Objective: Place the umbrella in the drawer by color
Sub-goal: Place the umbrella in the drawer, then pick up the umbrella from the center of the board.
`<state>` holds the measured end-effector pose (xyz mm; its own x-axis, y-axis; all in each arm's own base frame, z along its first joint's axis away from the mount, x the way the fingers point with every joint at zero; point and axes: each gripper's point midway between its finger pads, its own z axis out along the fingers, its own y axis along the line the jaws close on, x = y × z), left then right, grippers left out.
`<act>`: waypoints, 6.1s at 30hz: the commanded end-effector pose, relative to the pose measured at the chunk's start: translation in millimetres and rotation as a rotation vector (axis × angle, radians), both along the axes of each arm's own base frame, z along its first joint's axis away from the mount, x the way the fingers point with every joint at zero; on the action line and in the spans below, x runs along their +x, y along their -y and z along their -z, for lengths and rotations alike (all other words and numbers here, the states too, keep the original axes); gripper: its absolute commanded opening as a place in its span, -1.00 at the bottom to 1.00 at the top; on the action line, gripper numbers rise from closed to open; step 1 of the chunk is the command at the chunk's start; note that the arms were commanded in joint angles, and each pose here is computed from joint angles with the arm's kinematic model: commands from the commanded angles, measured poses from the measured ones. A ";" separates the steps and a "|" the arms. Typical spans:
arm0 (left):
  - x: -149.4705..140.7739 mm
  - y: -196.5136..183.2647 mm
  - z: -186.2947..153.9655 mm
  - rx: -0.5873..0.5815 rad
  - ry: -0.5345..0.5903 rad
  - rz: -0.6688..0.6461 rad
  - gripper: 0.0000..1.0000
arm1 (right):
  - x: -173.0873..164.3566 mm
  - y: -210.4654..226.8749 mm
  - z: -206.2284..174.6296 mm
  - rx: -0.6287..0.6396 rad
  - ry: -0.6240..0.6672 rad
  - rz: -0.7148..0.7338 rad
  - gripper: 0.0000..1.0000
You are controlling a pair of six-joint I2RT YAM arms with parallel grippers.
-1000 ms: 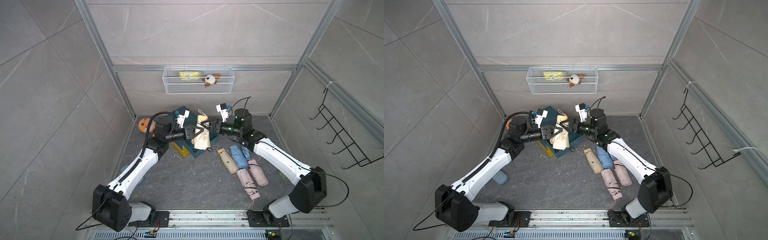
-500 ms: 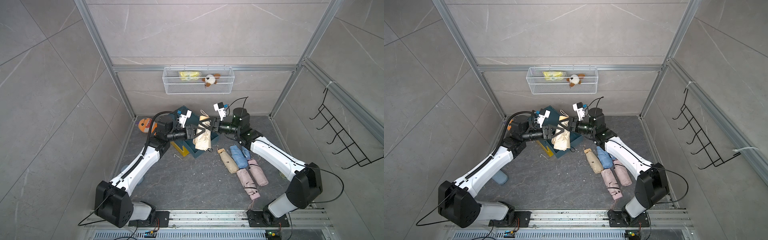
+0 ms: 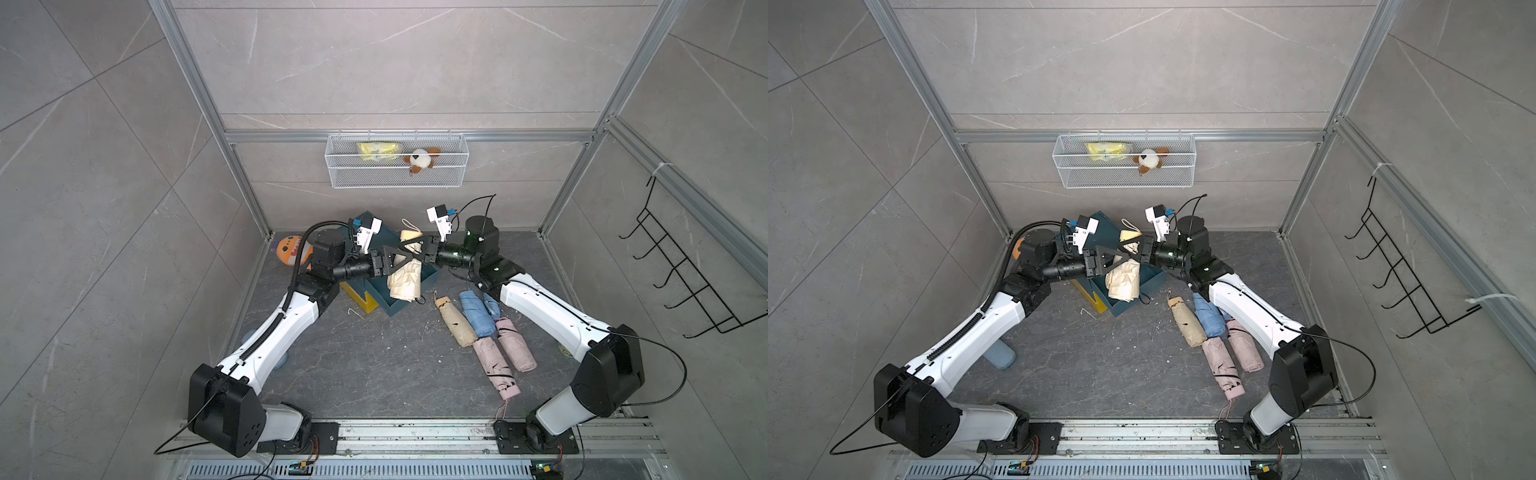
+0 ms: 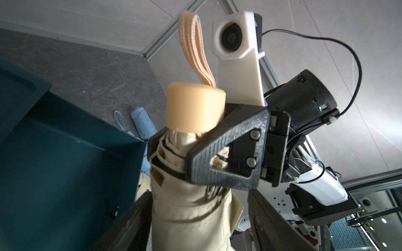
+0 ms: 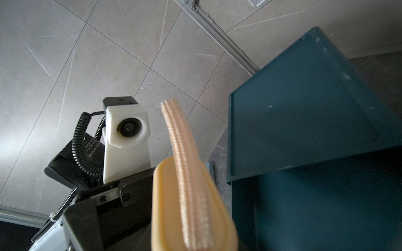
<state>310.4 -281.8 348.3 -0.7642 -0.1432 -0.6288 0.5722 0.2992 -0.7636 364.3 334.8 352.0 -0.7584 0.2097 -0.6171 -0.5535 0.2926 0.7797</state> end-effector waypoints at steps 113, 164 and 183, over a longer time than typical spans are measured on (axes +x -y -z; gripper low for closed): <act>-72.0 0.6 51.2 0.435 0.078 -0.080 0.80 | -20.9 153.9 275.3 -1.002 -0.229 0.400 0.64; -65.4 -9.1 56.8 0.461 0.076 -0.130 0.82 | -59.6 168.1 264.1 -0.923 -0.262 0.374 -0.31; -52.6 -38.8 22.8 0.451 0.111 -0.221 0.85 | -52.0 154.9 83.8 -0.671 0.003 0.453 -0.32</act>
<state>260.8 -241.7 298.6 -0.7183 0.0074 -0.6957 0.4738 0.7374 -0.4814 305.0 167.0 228.2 -0.7355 0.0452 -0.6760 -0.2282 0.9229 0.3100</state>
